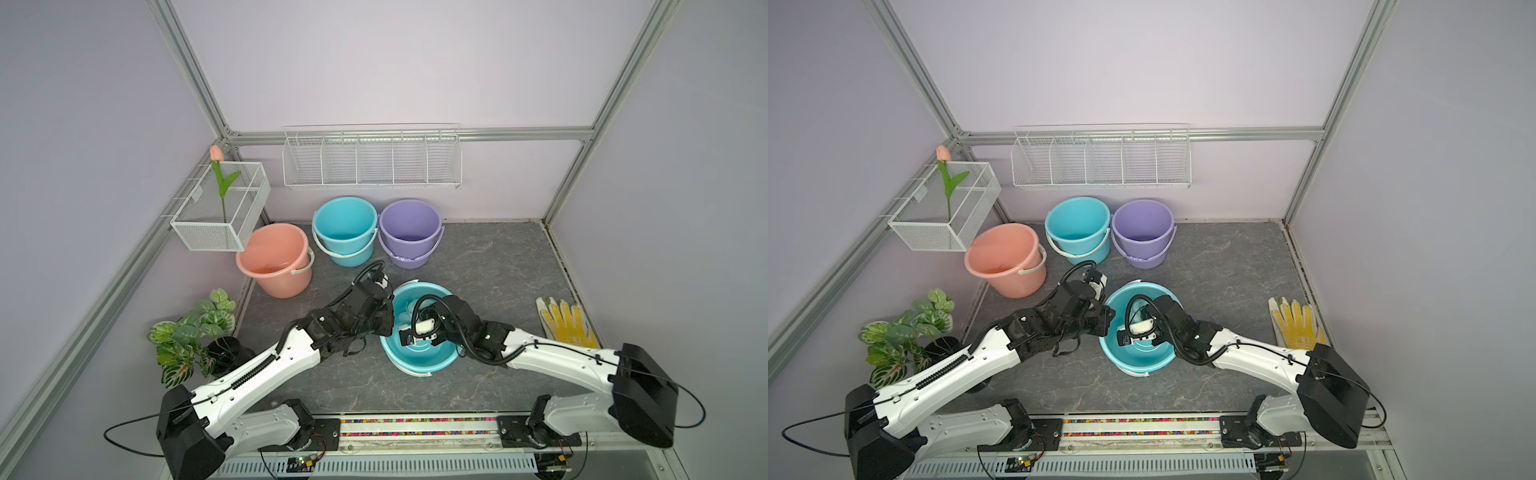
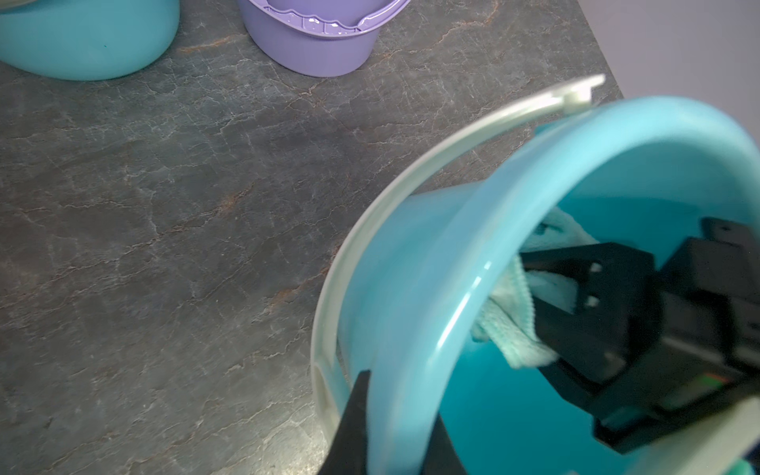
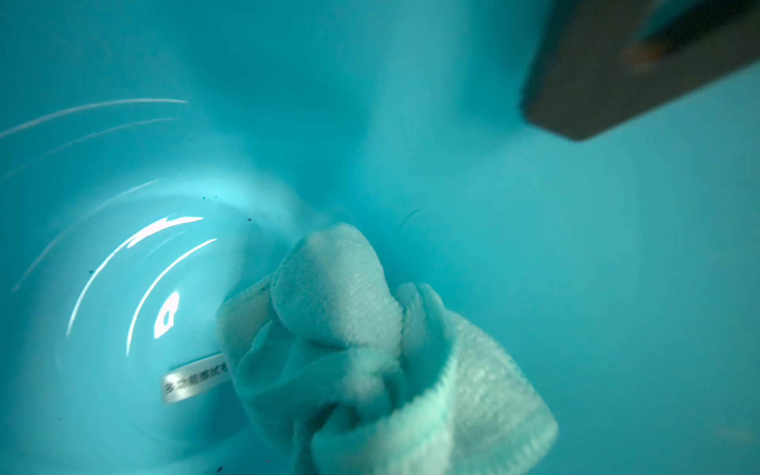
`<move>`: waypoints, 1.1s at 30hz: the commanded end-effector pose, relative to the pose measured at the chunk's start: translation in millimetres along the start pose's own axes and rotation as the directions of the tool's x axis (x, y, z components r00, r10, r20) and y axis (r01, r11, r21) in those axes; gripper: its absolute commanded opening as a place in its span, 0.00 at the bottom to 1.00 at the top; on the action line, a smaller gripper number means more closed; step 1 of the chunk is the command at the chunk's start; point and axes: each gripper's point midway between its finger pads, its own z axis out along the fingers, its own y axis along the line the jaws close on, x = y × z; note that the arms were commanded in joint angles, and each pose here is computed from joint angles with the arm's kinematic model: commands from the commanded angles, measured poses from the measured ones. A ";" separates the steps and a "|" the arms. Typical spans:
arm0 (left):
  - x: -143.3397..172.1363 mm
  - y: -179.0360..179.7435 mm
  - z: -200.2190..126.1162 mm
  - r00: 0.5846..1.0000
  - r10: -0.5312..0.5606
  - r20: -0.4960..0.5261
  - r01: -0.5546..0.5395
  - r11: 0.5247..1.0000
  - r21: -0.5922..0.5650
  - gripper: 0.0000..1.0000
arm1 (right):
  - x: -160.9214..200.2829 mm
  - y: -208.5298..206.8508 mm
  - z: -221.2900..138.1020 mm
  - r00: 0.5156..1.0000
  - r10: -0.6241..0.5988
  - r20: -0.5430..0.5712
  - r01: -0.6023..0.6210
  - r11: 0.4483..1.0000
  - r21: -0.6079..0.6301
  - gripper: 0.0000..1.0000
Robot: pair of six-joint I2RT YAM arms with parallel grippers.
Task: Wipe the inside of the bucket with a cloth
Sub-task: Wipe the dirt from the inside of the bucket.
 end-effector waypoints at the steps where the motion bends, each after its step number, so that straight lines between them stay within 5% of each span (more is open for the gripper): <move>1: -11.3 -7.7 -1.8 0.999 -0.028 0.039 0.027 0.999 0.030 0.00 | -11.1 -8.8 -22.2 0.998 0.004 0.058 -0.005 1.000 0.023 0.07; 17: -10.4 -10.5 -2.2 0.999 -0.029 0.037 0.027 0.998 0.050 0.00 | -65.6 -103.8 -67.8 0.963 -0.205 0.174 0.127 0.916 0.380 0.07; 23: -11.8 -11.3 -6.2 0.998 -0.032 0.047 0.029 0.998 0.058 0.00 | -58.6 -81.9 -26.6 0.957 -0.275 0.096 0.238 0.927 0.291 0.07; 33: -11.7 -12.9 -11.5 0.998 -0.028 0.054 0.024 0.997 0.073 0.00 | -38.6 -32.3 27.4 0.963 -0.258 0.083 0.245 0.959 0.140 0.07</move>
